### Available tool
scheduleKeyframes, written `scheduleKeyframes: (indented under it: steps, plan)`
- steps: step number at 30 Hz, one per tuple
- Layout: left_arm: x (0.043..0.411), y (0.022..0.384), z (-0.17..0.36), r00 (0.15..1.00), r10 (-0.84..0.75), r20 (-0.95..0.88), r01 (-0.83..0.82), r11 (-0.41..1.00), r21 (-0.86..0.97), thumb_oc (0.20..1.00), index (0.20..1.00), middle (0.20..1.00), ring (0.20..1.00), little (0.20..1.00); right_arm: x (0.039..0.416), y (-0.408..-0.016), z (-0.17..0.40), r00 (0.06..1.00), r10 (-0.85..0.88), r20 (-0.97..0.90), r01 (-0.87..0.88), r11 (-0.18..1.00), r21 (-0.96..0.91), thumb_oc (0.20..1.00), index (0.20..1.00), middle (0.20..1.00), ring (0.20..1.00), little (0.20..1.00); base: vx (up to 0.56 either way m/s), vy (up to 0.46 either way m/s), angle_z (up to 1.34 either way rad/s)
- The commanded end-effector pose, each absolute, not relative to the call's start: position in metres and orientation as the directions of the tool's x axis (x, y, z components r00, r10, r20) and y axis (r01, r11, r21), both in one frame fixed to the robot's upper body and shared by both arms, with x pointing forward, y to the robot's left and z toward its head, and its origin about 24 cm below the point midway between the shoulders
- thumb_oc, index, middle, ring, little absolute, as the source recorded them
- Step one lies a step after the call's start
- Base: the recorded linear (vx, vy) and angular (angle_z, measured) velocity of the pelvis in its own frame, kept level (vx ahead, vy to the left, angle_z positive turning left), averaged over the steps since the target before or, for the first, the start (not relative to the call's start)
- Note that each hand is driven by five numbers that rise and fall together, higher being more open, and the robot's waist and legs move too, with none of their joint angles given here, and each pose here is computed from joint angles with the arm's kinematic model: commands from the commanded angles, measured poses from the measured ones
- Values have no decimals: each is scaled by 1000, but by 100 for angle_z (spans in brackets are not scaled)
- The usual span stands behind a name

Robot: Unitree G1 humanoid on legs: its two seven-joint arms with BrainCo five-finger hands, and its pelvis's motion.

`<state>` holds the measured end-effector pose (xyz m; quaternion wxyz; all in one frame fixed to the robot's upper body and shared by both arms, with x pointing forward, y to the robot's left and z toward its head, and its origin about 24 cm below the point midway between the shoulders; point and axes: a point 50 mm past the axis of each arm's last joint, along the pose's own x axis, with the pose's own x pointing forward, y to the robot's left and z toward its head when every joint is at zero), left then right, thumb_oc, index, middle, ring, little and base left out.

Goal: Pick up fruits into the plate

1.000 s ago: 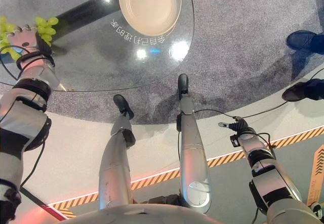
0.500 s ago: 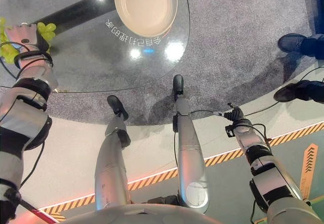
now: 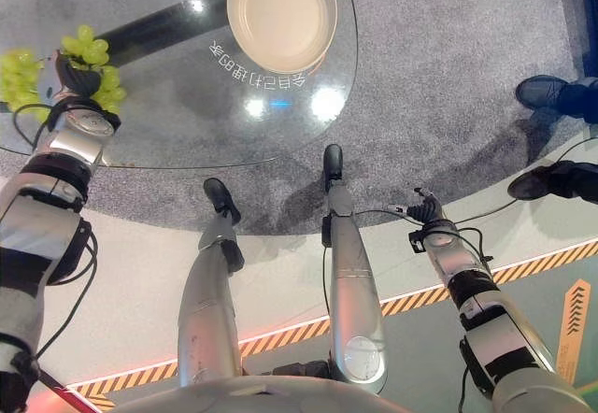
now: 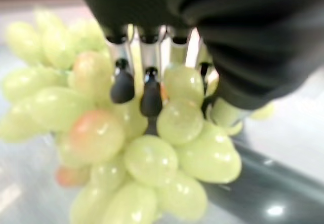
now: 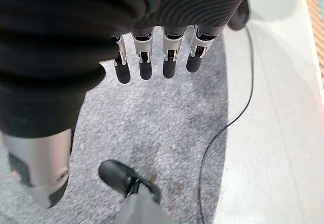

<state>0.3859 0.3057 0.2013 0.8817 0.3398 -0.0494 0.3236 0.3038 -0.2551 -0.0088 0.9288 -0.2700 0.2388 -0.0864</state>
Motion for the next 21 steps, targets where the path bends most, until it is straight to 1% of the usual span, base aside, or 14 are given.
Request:
scheduleKeyframes:
  steps: [1, 3, 4, 7, 8, 9, 10, 13, 21]
  plan:
    - [386, 291, 225, 773, 487, 407, -609, 751, 256, 200, 200, 200, 200, 200, 286, -258, -19, 871, -311, -380, 46, 823, -566, 1000, 1000, 1000, 1000, 1000, -3, 16, 9]
    - [385, 278, 223, 783, 455, 425, -563, 808, 172, 200, 200, 200, 200, 200, 284, -253, -19, 886, -299, -355, 55, 827, -559, 1000, 1000, 1000, 1000, 1000, 0, 6, 10]
    - [383, 267, 222, 790, 421, 446, -506, 859, 84, 200, 200, 200, 200, 200, 284, -249, -16, 905, -281, -319, 65, 833, -550, 1000, 1000, 1000, 1000, 1000, -2, 1, 10]
    - [380, 256, 221, 796, 383, 469, -430, 903, -9, 200, 200, 200, 200, 200, 283, -243, -10, 931, -247, -267, 73, 847, -527, 1000, 1000, 1000, 1000, 1000, 1, 4, 7]
    - [375, 249, 218, 795, 363, 486, -375, 924, -78, 200, 200, 200, 200, 200, 282, -235, -5, 957, -189, -220, 58, 869, -492, 1000, 1000, 1000, 1000, 1000, 0, 0, 0]
    - [375, 249, 217, 797, 356, 489, -361, 928, -87, 200, 200, 200, 200, 200, 282, -233, -4, 964, -171, -205, 52, 875, -481, 1000, 1000, 1000, 1000, 1000, 19, 9, 3]
    - [371, 244, 214, 800, 325, 505, -315, 943, -107, 200, 200, 200, 200, 200, 280, -225, 2, 978, -116, -176, 29, 900, -434, 1000, 1000, 1000, 1000, 1000, 15, -2, 3]
    - [363, 238, 212, 799, 271, 537, -242, 962, -127, 200, 200, 200, 200, 200, 276, -217, 9, 994, -40, -100, -3, 918, -396, 1000, 1000, 1000, 1000, 1000, 14, -10, 9]
    - [350, 235, 205, 789, 199, 581, -95, 974, -205, 200, 200, 200, 200, 200, 270, -220, 13, 999, -32, -41, 13, 920, -392, 1000, 1000, 1000, 1000, 1000, 28, 2, 8]
